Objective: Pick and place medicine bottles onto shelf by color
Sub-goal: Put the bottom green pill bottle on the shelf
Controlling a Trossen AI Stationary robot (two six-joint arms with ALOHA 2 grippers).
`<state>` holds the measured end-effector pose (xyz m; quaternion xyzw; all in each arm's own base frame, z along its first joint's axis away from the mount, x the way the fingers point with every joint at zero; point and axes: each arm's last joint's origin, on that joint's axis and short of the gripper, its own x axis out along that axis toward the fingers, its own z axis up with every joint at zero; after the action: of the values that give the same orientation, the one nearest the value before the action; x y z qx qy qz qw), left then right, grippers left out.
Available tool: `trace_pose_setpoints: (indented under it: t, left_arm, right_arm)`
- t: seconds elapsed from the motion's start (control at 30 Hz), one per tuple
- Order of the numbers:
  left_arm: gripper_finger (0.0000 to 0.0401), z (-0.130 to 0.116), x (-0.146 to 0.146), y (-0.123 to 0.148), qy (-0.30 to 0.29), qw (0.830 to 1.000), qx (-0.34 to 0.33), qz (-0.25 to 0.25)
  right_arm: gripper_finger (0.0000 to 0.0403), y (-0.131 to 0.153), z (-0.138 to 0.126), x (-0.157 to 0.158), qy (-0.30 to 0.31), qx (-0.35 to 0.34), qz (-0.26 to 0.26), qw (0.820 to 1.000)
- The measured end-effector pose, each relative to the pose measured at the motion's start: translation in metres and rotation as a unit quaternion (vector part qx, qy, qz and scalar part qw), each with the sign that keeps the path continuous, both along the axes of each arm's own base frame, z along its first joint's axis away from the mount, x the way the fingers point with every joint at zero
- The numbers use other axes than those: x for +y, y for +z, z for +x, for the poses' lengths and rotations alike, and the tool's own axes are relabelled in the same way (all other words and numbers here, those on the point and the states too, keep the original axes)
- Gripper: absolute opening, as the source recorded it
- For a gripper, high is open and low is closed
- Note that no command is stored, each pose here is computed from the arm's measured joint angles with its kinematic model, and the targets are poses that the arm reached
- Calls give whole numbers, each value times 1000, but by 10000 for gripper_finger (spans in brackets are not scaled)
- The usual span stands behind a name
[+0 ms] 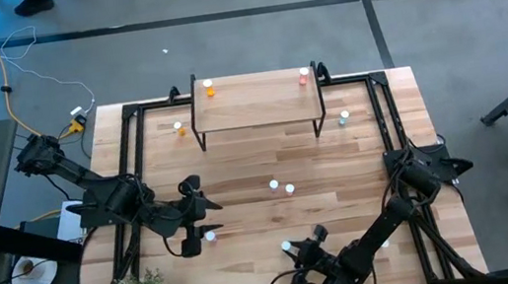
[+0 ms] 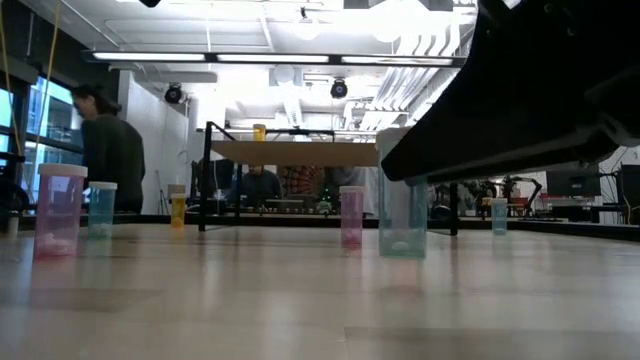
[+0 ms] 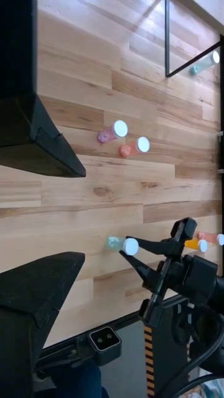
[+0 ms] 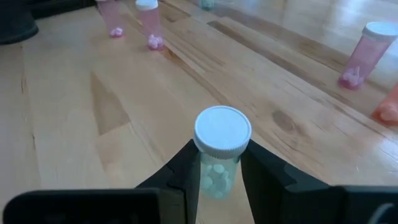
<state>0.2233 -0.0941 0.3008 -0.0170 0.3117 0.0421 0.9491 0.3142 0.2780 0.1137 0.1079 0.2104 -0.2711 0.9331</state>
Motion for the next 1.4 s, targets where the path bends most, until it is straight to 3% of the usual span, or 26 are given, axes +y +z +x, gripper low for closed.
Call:
trace_pose_setpoints:
  t: [0.3,0.83,1.4]
  left_arm:
    - [197,-3,2,4,-8,1000,-7,14]
    - [197,-35,19,38,-11,996,-84,17]
    - [197,-40,22,35,-8,997,-65,48]
  right_arm:
    - [90,3,4,-5,-9,-6,1,1000]
    - [90,48,16,-28,-23,-24,-27,999]
    - [90,137,22,-113,-69,11,-77,995]
